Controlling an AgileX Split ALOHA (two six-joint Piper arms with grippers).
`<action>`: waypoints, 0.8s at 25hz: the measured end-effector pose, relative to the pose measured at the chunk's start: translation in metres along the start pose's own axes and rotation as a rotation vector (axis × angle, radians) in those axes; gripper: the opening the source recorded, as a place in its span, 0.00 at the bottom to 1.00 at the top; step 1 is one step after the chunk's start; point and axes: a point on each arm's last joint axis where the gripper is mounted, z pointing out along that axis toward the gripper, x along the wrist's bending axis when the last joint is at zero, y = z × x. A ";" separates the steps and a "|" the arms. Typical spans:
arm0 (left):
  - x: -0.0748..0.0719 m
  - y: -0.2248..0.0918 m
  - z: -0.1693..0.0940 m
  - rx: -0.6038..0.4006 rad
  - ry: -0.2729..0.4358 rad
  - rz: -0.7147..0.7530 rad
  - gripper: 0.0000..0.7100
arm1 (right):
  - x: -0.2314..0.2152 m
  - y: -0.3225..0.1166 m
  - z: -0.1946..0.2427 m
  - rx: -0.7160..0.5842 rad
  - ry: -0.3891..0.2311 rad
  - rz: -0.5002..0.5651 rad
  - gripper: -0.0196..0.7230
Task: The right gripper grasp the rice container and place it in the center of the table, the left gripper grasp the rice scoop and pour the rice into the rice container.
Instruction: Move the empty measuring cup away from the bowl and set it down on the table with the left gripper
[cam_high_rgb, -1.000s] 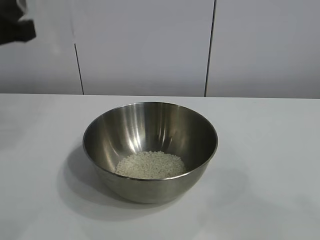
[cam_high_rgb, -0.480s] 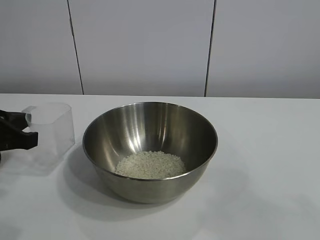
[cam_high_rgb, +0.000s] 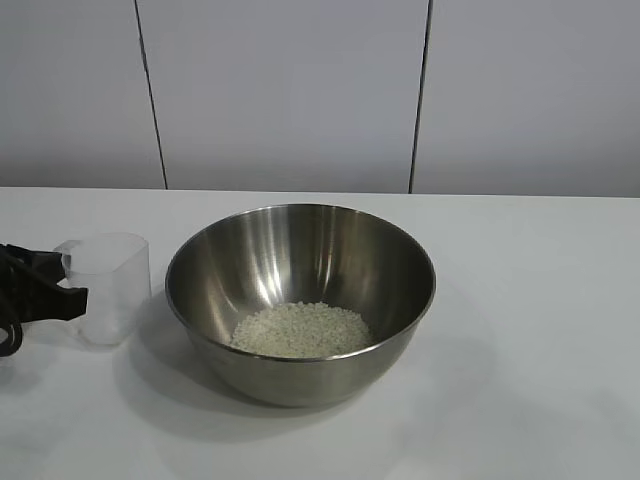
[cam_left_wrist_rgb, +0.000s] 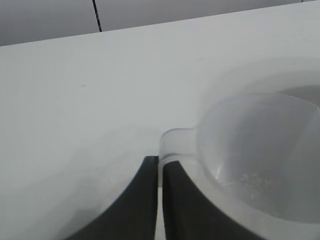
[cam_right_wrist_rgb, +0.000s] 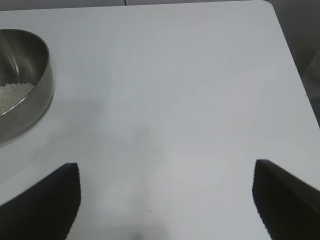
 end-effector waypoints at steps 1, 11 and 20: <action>0.000 -0.001 0.000 0.004 0.000 0.000 0.02 | 0.000 0.000 0.000 0.000 0.000 0.000 0.89; 0.004 -0.010 0.002 0.024 0.049 -0.023 0.06 | 0.000 0.000 0.000 0.000 0.000 0.000 0.89; 0.003 -0.017 0.000 0.058 0.046 -0.025 0.48 | 0.000 0.000 0.000 0.000 0.000 0.000 0.89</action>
